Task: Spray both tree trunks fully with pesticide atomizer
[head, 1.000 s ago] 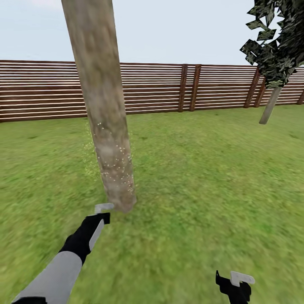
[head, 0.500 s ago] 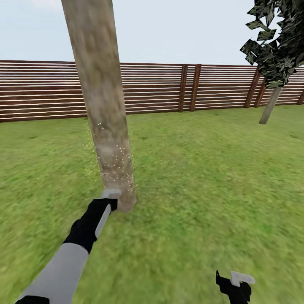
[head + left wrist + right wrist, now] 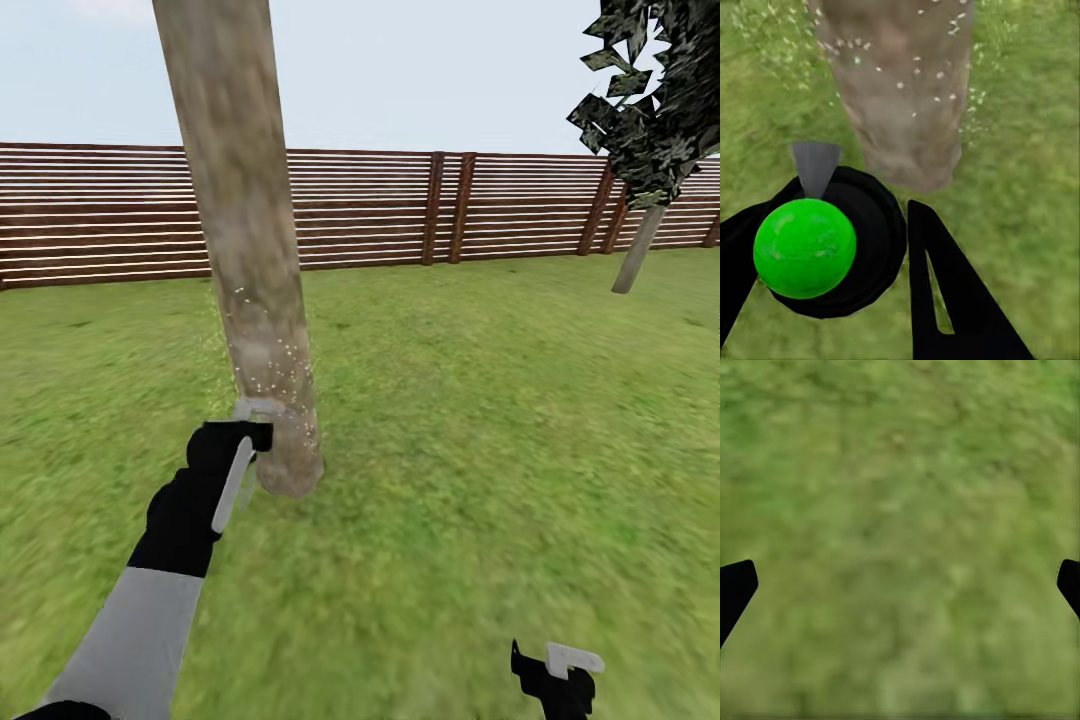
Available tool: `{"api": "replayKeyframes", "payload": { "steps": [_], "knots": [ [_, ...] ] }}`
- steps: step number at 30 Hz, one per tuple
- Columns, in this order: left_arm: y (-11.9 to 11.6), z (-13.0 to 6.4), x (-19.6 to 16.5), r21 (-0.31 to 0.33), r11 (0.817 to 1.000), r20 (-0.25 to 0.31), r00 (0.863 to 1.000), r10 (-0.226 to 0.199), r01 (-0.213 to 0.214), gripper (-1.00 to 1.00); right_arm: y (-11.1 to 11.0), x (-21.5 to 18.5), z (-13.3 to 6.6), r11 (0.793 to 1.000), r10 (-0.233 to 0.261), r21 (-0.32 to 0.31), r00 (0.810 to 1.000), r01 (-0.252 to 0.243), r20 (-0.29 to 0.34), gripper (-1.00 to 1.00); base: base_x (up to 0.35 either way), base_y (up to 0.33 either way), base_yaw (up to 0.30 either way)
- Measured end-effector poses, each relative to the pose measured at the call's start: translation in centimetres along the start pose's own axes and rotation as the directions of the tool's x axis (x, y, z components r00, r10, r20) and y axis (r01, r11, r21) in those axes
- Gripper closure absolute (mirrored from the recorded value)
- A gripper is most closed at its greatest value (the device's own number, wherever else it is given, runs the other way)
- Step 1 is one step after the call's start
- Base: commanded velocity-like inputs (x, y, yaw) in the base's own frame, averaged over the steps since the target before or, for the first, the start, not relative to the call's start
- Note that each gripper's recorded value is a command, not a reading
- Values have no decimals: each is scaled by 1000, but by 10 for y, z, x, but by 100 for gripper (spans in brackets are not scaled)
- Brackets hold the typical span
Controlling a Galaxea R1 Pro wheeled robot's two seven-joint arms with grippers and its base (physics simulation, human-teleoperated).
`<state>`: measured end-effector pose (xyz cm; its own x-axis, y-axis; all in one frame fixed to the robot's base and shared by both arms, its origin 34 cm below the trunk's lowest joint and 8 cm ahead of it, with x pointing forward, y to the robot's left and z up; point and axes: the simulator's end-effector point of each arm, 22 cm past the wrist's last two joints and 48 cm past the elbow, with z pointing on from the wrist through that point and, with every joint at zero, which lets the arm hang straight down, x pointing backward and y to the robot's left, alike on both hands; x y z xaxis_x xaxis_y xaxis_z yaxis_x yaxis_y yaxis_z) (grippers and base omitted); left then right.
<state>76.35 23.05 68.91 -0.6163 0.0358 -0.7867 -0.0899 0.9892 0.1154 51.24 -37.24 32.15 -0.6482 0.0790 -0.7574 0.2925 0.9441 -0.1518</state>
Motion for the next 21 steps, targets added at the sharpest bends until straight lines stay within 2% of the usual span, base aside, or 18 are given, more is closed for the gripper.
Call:
{"api": "replayKeyframes", "payload": {
  "steps": [1,2,5,8,11,13,15,17,19,20,21],
  "knots": [
    [37,-2,-9,-55,998,26,1000,-2,4,100,0,0,0,1000,1,0,1000,-1,0,-100,-281,86,0],
    [51,-1,-10,-82,997,29,1000,7,-5,100,0,0,0,1000,0,0,1000,0,0,-100,-264,68,0],
    [42,-3,-14,-53,999,38,999,-2,4,100,0,0,0,1000,1,1,1000,-1,-1,-100,-103,23,0],
    [6,-9,-22,9,1000,46,999,-18,17,100,0,0,0,1000,1,1,1000,-1,0,-100,-9,2,0],
    [-13,-18,-39,11,1000,77,997,15,-16,100,0,0,0,1000,1,1,1000,-1,0,-100,-1,0,0],
    [-1,-22,-51,-14,1000,99,995,8,-7,100,0,0,0,1000,1,1,1000,-1,0,-100,0,0,0],
    [33,-28,-60,-49,996,124,990,-66,72,100,0,0,0,1000,1,0,1000,-1,0,-100,0,0,0],
    [54,-28,-61,-63,991,129,986,-109,118,100,0,0,0,1000,1,0,1000,-1,0,-100,0,0,0],
    [56,-28,-60,-56,990,129,984,-123,131,100,0,0,0,1000,1,1,1000,-1,0,-100,0,0,0],
    [51,-28,-59,-47,991,127,985,-121,128,100,0,0,0,1000,0,0,1000,0,0,-100,0,0,0],
    [36,-29,-59,-25,994,128,987,-100,104,100,0,0,0,1000,1,1,1000,-1,0,-100,0,0,0]
  ]
}}
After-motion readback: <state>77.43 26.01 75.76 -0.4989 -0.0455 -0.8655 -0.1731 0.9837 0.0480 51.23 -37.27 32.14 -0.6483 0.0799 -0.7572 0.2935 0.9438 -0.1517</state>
